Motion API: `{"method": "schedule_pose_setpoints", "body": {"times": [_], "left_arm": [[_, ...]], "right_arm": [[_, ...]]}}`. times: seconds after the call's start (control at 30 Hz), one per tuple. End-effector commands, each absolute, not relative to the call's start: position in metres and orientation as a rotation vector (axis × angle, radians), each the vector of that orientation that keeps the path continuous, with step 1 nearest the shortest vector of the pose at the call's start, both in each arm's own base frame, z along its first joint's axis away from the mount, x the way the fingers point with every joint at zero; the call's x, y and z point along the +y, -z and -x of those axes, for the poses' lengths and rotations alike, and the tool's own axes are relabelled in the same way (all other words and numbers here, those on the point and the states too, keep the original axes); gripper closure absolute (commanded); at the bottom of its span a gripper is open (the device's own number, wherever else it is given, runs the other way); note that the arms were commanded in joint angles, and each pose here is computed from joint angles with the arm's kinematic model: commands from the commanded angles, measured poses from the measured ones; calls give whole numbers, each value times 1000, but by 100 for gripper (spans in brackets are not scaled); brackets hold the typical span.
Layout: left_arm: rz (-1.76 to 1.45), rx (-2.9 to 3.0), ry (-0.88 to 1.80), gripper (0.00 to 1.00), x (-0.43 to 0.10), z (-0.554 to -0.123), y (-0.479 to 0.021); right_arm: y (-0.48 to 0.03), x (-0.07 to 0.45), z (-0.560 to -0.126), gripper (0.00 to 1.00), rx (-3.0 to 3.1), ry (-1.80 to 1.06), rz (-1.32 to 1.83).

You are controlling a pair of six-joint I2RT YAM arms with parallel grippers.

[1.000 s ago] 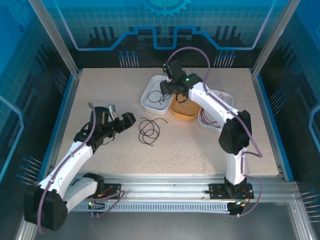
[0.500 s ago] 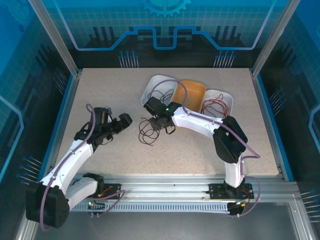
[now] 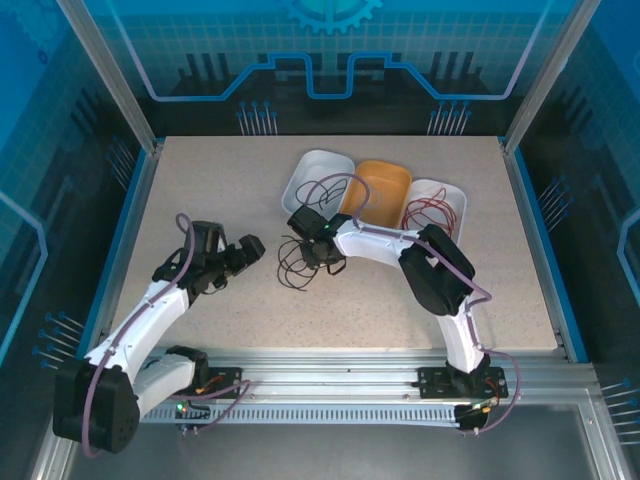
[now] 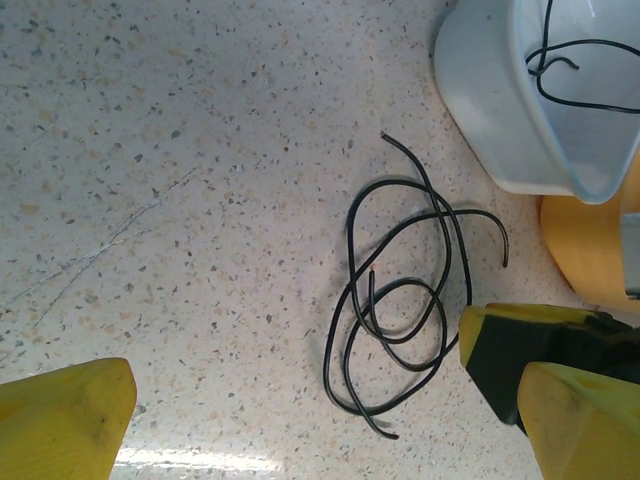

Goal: Untangle the cables

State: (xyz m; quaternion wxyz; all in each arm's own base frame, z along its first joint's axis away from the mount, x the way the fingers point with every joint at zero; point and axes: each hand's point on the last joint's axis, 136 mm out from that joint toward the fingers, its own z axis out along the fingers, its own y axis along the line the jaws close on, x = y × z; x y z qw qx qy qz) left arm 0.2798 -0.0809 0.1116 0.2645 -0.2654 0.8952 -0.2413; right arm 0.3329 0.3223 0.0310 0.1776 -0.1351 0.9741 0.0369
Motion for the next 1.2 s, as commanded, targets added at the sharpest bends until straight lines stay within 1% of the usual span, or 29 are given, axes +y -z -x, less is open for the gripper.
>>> {"method": "schedule_pose_setpoints", "body": {"times": [0.0, 0.13, 0.23, 0.3, 0.57, 0.73, 0.97, 1.07, 1.13, 1.17], "left_arm": [[725, 2427, 674, 1, -82, -278, -108], [724, 2430, 674, 1, -82, -278, -106], [716, 2434, 679, 1, -83, -279, -105], [712, 2440, 682, 1, -84, -279, -104], [671, 2450, 755, 1, -95, -281, -102], [582, 2444, 830, 1, -108, -284, -107], [506, 2438, 852, 1, -119, -285, -108], [526, 2441, 870, 10, -123, -285, -103], [541, 2451, 860, 19, -123, -285, -98], [541, 2459, 847, 22, -123, -285, -94]], "right_arm": [[-18, 324, -340, 74, 2781, -136, 328], [-11, 324, -339, 83, 2798, -141, 326], [-17, 326, -337, 100, 2792, -163, 341], [-27, 325, -336, 100, 2776, -165, 349], [-98, 323, -328, 100, 2611, -198, 400], [-136, 322, -323, 100, 2497, -220, 444], [-184, 322, -320, 100, 2371, -273, 441], [-196, 319, -320, 100, 2340, -279, 414], [-202, 315, -320, 100, 2322, -255, 396], [-205, 313, -320, 100, 2313, -244, 392]]}}
